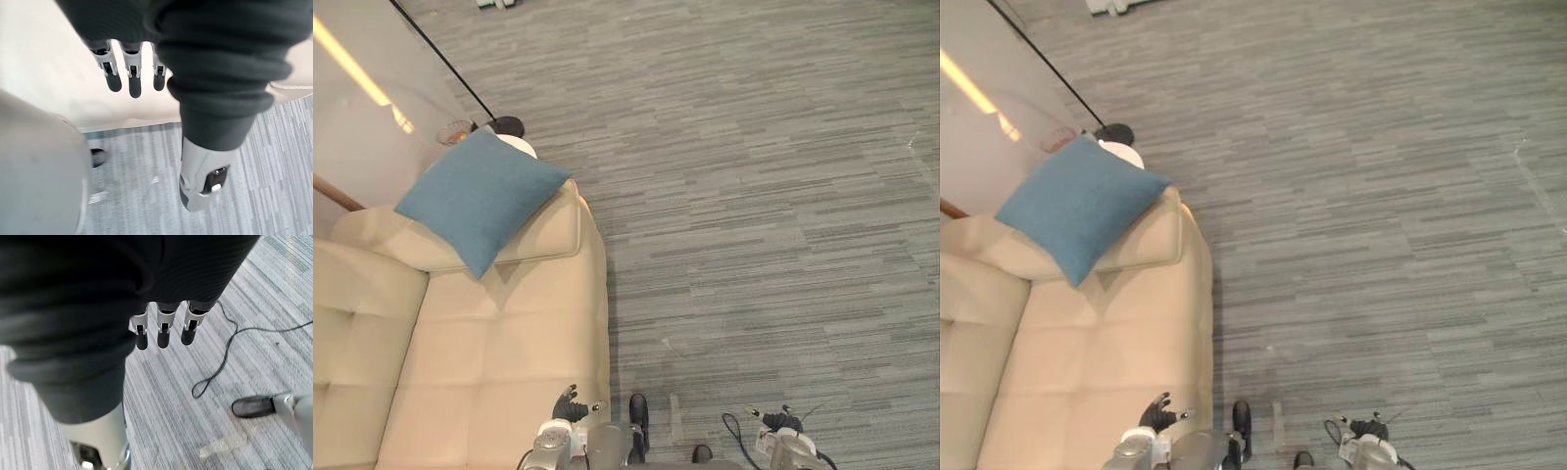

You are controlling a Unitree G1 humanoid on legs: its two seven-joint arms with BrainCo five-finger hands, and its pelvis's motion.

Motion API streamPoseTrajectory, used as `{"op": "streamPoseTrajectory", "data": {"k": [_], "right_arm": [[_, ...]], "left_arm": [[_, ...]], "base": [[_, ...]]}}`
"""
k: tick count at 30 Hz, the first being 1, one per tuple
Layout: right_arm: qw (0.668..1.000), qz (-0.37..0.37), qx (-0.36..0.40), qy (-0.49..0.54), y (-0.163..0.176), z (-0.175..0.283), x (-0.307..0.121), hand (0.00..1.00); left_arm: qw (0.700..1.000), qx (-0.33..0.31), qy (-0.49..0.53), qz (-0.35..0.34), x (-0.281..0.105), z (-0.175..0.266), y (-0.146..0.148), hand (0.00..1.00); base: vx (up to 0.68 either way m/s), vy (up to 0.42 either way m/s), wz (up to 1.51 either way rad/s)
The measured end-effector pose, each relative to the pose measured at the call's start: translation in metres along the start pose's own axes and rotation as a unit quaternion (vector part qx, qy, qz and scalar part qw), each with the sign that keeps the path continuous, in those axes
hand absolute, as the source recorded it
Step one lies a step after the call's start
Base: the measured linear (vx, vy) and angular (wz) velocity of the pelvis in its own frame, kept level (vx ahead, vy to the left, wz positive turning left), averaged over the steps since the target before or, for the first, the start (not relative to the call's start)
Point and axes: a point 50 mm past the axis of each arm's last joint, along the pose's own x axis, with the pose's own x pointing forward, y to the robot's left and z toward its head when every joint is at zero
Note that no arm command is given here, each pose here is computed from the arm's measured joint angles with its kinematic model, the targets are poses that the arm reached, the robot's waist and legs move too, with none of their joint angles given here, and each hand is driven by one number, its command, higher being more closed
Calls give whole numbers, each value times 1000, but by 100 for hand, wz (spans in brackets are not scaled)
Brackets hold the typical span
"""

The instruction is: Pick up cushions and gather them together orderly.

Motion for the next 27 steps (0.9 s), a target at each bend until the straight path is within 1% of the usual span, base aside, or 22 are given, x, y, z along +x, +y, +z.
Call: {"op": "streamPoseTrajectory", "data": {"k": [3, 6, 8, 10, 12, 13, 15, 20, 24, 27], "right_arm": [[1000, 9, 3, 11, 6, -13, -5, 0], [1000, 17, 6, 13, 10, -16, -7, 0], [1000, 23, 5, 1, 15, -7, -6, 0], [999, 30, 6, -8, 21, 2, -5, 0], [1000, 23, 3, 6, 15, -8, -6, 0], [1000, 10, 4, 7, 6, -8, -4, 0], [1000, 2, 7, -2, 0, -2, -2, 0], [1000, -12, 12, 8, -9, -7, -2, 0], [1000, -14, 14, 15, -11, -13, -3, 0], [1000, -20, 13, 6, -17, -9, -1, 0]], "left_arm": [[1000, 18, 4, 0, -1, -3, 4, 0], [1000, 26, 4, -1, -1, -3, 5, 0], [1000, 29, -4, 1, 1, 3, 8, 0], [999, 47, -18, -1, 5, 13, 9, 0], [998, 62, -21, 2, 5, 15, 13, 0], [998, 54, -14, -6, 4, 11, 4, 0], [999, 51, -6, -11, 4, 7, 0, 0], [999, 42, -7, -20, 3, 8, -9, 0], [999, 36, 9, -21, 0, -3, -10, 0], [999, 39, 8, -24, 0, -4, -11, 0]], "base": [[488, 108, 8], [422, 4, 11], [464, -108, 34], [495, -217, 55], [498, -287, 59], [514, -293, 41], [452, -270, 25], [398, -251, 53], [280, -93, 68], [268, 2, 65]]}}
